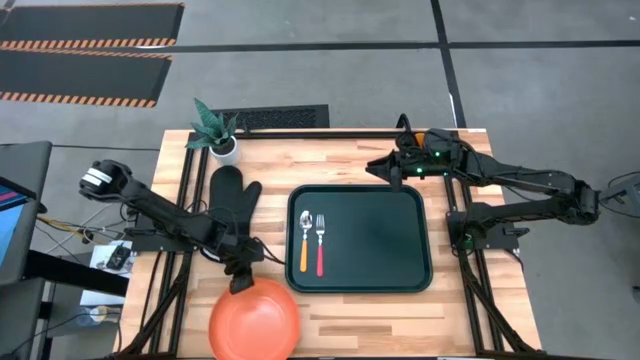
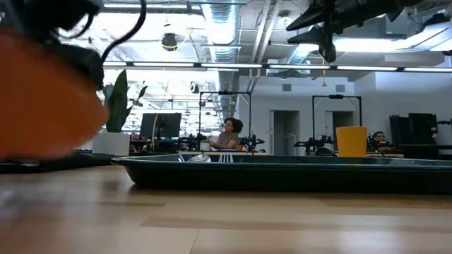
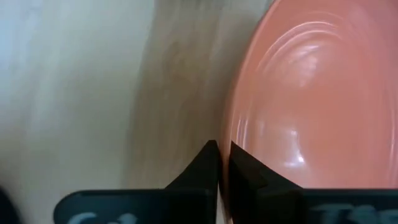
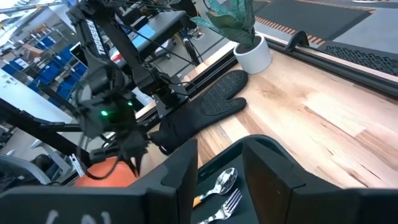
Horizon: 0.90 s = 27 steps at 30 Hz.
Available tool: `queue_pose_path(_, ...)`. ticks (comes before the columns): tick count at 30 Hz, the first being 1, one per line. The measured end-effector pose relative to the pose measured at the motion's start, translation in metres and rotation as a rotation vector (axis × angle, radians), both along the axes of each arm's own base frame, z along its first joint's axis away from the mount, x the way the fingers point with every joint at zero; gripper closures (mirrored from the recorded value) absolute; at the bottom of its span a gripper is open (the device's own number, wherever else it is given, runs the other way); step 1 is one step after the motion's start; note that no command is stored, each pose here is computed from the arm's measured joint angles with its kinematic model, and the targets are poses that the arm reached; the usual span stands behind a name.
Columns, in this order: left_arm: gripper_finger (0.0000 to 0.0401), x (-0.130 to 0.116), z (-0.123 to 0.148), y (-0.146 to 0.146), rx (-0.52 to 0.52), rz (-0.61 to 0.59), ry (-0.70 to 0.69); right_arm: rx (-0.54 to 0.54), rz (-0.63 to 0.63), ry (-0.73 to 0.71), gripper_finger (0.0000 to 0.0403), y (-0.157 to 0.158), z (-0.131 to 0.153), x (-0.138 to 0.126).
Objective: Pick and place plate/cup/fork/spoon on tray
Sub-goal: Put the orange plate to the right of the pink fork on the black tray
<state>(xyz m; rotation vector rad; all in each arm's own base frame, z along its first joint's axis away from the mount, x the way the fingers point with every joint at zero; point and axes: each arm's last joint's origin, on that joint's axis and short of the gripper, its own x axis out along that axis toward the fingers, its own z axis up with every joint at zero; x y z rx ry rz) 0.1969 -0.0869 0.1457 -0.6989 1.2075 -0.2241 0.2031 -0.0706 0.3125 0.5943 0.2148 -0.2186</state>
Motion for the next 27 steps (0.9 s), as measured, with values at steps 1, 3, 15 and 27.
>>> queue_pose_path(1, 0.0400, 0.000, 0.004, 0.000, -0.013, 0.019, 0.007, 0.002, 0.000, 0.005, 0.0253, 0.000, 0.000, 0.000)
queue_pose_path(3, 0.0400, -0.002, 0.012, 0.001, -0.037, 0.066, 0.044, 0.005, 0.000, 0.013, 0.0254, 0.000, -0.001, 0.000)
queue_pose_path(15, 0.0401, -0.008, 0.072, 0.031, -0.007, 0.657, 0.099, 0.071, -0.039, -0.020, 0.0264, -0.004, 0.001, -0.002)
queue_pose_path(27, 0.0401, 0.062, 0.110, 0.092, 0.179, 0.757, -0.052, -0.032, -0.011, -0.306, 0.0279, -0.006, 0.059, -0.014)
